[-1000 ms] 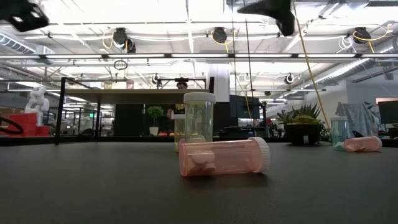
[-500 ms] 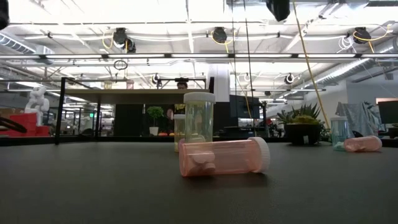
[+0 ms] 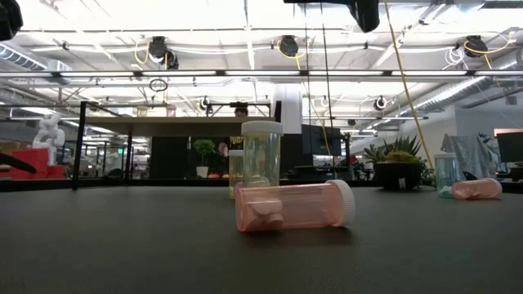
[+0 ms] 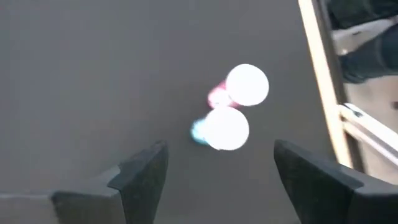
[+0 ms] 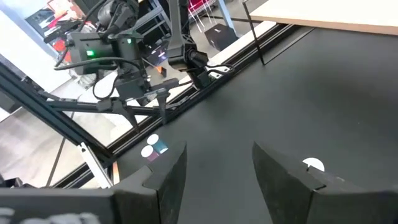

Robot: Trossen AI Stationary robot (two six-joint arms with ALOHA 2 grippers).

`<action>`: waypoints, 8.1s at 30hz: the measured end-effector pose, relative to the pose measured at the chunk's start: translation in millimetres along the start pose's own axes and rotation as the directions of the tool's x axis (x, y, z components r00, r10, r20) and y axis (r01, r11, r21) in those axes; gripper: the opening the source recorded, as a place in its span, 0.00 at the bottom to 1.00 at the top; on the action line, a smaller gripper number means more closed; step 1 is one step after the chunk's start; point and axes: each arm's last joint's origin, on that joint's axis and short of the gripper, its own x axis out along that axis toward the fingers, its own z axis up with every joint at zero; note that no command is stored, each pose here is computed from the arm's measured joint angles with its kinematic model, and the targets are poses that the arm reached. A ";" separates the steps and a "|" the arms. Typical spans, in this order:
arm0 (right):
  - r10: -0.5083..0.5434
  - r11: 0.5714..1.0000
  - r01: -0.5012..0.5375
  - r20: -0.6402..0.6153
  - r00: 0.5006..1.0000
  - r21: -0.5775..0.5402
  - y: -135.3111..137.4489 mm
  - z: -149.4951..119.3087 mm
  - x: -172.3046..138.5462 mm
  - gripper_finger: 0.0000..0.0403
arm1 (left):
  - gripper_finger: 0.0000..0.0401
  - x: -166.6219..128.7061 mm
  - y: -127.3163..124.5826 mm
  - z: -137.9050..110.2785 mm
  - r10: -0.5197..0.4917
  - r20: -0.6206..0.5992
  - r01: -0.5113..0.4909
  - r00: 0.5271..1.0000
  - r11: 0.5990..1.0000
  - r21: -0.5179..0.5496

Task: Pick and place medicine bottles onto shelf by color
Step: Put the bottom left blue medicine bottle on the shelf

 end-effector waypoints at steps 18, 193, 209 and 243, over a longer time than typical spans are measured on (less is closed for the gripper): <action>0.002 1.000 -0.002 -0.002 1.000 -0.003 0.0 -0.2 -0.1 0.44 | 0.56 23.5 1.0 -11.3 -0.053 0.078 0.035 0.995 0.976 0.215; -0.088 0.937 0.028 -0.156 0.984 -0.350 -150.1 146.0 -22.4 0.44 | 0.31 -200.1 305.9 211.2 0.765 -0.024 -0.664 0.643 0.542 -0.514; -0.159 0.950 0.112 -0.141 0.977 -0.292 -161.3 150.0 -23.1 0.44 | 0.31 -201.4 356.3 182.1 0.705 -0.025 -0.612 0.708 0.596 -0.519; -0.158 0.953 0.115 -0.138 0.978 -0.281 -161.5 150.6 -24.2 0.44 | 0.49 -190.1 364.6 169.4 0.678 -0.020 -0.595 0.735 0.631 -0.499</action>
